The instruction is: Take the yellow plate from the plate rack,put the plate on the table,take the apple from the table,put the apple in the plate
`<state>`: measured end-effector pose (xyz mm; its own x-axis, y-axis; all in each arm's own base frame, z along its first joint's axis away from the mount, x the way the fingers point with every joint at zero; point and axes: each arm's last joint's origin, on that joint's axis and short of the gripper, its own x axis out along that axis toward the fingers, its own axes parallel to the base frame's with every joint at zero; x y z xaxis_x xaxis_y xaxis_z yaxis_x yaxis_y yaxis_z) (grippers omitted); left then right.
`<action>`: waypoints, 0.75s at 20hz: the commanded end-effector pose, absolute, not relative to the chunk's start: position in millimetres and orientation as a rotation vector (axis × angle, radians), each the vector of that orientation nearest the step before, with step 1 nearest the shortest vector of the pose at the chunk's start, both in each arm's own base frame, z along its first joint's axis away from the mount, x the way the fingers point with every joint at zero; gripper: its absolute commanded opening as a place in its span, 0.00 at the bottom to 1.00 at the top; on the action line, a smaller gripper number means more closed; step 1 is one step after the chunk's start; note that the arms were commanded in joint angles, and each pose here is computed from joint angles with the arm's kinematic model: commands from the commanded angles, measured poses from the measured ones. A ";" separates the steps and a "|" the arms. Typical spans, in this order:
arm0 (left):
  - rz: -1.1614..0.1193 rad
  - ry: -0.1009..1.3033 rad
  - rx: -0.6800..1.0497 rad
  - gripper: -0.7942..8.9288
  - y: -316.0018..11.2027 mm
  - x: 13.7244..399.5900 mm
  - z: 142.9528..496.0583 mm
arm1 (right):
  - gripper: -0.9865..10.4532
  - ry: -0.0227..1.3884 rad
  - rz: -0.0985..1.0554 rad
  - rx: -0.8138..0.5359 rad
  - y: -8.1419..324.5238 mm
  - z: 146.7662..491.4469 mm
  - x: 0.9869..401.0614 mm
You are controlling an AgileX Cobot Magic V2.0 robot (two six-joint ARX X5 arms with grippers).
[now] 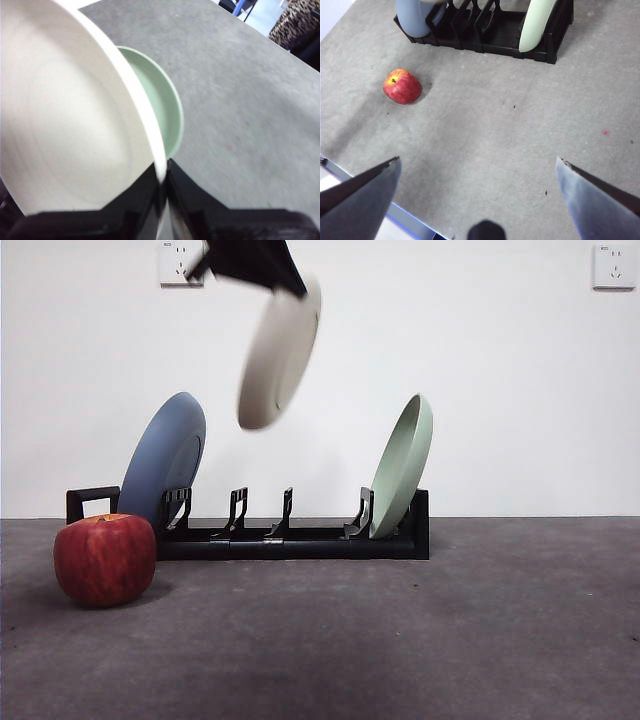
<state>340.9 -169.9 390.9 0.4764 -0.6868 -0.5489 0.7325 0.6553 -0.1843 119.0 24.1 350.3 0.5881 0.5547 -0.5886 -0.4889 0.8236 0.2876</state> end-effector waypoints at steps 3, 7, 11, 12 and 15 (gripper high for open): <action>-0.895 0.631 0.381 0.07 -180.0 272.7 419.7 | 0.61 0.710 0.614 0.095 24.2 351.3 119.0; -0.867 0.641 0.659 0.08 -216.3 214.6 423.2 | 0.61 0.716 0.617 0.101 24.2 351.0 118.5; -0.866 0.737 0.857 0.08 -252.7 187.5 384.3 | 0.61 0.723 0.660 0.125 25.2 350.8 116.6; -0.854 0.770 0.890 0.08 -258.0 183.7 367.1 | 0.61 0.738 0.661 0.128 25.2 349.8 115.5; -0.838 0.840 0.965 0.08 -269.5 172.5 310.3 | 0.61 0.745 0.662 0.126 24.8 349.6 110.8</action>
<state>172.3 -268.0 318.7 0.4270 -0.2328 -0.8738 0.8820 0.3201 0.3458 111.7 24.7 348.6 0.5419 0.5939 -0.5947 -0.5047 0.7957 0.3348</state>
